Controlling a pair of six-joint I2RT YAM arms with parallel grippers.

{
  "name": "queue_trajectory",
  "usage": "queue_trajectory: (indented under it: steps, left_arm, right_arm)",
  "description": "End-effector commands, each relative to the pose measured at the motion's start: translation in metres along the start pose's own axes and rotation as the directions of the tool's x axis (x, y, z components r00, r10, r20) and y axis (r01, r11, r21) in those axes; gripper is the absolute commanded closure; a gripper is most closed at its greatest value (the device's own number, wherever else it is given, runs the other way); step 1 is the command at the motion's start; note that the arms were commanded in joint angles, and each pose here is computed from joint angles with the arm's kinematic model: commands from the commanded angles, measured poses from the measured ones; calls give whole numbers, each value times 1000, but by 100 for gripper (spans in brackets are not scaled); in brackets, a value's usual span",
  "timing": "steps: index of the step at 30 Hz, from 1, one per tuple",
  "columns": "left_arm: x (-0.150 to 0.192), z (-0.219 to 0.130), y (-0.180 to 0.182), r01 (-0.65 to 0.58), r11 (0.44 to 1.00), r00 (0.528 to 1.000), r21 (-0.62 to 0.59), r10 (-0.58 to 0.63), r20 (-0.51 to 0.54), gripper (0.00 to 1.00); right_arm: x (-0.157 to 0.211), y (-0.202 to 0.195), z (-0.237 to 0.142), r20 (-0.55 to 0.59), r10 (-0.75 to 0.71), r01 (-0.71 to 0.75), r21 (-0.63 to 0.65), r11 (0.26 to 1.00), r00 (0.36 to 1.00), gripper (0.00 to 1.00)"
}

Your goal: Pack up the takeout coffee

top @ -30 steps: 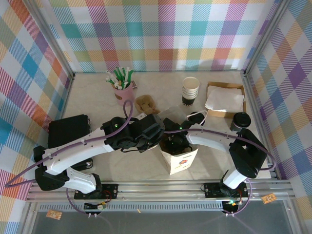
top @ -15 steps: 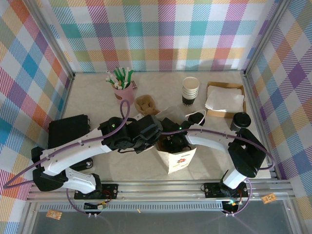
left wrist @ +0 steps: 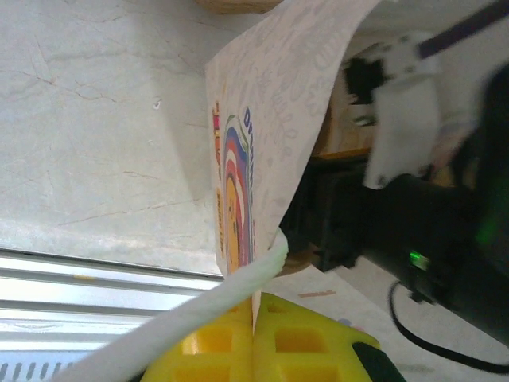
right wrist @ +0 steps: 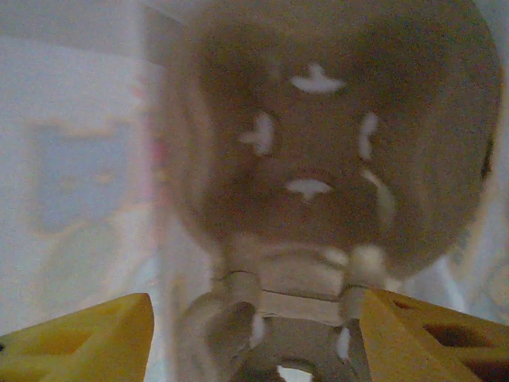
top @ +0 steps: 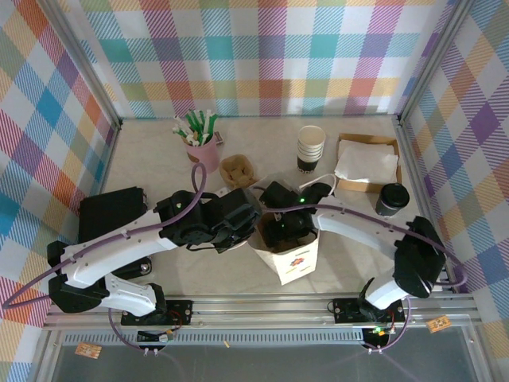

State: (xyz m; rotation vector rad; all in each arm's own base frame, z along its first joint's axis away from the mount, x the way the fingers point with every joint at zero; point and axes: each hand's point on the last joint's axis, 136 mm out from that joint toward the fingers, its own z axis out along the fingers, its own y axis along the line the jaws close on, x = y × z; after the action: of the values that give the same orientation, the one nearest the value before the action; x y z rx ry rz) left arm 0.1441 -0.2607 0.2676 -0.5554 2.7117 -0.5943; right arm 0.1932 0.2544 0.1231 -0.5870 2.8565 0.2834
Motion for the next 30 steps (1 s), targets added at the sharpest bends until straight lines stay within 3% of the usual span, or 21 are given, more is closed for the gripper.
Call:
queue_trajectory:
  steps: [1,11,18,30]
  left_arm:
    - [4,-13,10,-11,999,1000,-30,11,-27,100]
    - [4,-24,12,-28,992,999,-123,22,-46,100]
    - [9,-16,19,-52,982,997,-180,39,-70,100]
    - [7,-14,30,-52,973,998,-227,41,-54,100]
  right_arm:
    - [7,-7,-29,12,-6,6,8,1000,1000,30]
    - [-10,21,-85,149,-7,32,-167,985,989,29]
    - [-7,68,-110,172,-111,173,-408,896,979,31]
    - [-11,82,-169,324,-160,307,-480,822,933,35]
